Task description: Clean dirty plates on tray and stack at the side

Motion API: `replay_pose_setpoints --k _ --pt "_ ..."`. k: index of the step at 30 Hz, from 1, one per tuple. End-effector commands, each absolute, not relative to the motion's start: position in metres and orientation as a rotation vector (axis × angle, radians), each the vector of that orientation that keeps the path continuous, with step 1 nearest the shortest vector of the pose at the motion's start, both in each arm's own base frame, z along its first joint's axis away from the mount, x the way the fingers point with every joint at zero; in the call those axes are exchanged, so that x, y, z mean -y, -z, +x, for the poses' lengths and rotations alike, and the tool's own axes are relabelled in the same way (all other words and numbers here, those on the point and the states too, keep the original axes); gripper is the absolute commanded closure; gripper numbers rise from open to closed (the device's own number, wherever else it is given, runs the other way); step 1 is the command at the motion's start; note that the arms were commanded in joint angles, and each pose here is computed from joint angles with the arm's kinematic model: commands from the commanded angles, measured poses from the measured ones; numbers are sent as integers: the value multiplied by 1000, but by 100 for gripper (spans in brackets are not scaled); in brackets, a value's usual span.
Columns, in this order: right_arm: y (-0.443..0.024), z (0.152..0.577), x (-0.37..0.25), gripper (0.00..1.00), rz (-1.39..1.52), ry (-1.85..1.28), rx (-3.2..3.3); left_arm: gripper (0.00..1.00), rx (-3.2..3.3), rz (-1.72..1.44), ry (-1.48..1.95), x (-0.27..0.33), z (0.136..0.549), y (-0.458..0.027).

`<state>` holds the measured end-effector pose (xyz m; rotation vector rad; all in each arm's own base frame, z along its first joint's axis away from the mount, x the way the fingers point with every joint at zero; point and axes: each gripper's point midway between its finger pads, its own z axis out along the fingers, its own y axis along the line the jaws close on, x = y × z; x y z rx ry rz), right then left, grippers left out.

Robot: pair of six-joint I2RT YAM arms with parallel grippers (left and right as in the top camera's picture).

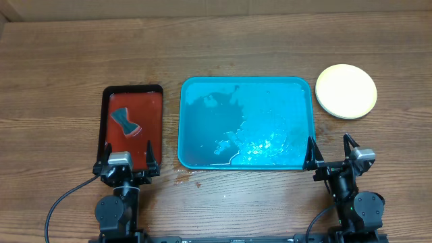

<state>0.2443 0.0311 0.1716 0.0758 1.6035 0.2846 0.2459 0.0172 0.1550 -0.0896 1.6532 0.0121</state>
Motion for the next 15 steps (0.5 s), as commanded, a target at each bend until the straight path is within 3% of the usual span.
replay_pose_setpoints --k 1,15 --pt "-170 245 -30 0 77 -277 -1600 0 -1648 -84 -43 -20 245 -155" --pt "-170 245 -30 0 77 -277 -1600 0 -1647 -81 -39 -20 245 -156"
